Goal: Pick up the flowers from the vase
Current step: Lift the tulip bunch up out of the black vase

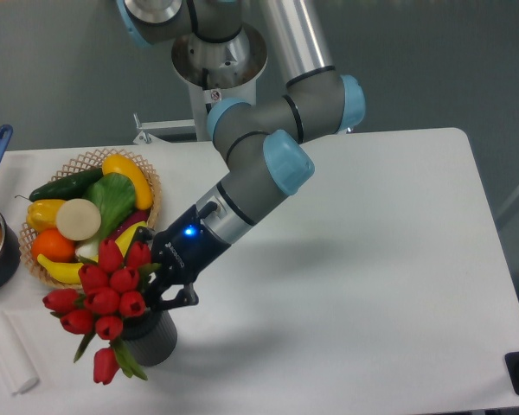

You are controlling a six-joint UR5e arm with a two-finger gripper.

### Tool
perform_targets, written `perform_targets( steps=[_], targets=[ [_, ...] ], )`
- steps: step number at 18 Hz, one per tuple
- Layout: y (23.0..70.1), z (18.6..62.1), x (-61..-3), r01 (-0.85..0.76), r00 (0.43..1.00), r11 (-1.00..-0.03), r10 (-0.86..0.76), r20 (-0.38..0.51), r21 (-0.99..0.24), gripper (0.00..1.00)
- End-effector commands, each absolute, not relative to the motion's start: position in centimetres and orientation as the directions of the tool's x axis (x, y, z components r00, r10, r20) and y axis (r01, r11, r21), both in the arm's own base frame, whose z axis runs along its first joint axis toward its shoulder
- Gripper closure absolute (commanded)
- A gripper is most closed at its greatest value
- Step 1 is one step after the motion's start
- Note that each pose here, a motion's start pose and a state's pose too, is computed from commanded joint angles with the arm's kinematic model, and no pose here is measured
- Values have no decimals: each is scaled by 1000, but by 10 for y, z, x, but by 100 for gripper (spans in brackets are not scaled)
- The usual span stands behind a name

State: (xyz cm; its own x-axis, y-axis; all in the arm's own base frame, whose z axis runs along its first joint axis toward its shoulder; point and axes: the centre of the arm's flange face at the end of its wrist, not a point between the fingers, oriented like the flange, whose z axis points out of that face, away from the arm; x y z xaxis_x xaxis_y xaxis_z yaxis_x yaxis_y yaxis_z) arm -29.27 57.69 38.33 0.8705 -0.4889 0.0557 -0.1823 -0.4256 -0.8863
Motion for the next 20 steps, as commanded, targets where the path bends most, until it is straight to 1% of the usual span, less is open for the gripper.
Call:
perform_targets(
  steps=[6,16,18,20],
  targets=[
    [578,413,-299,-184,883,-409,-469,33,-894,66],
    [583,471,-307,-137,909,-398,-415,45,-907,66],
    [581,476,-309,-134,912,-397,-408,44,-908,66],
    [574,493,-305,-139,916,-385,-401,30,-912,66]
  ],
)
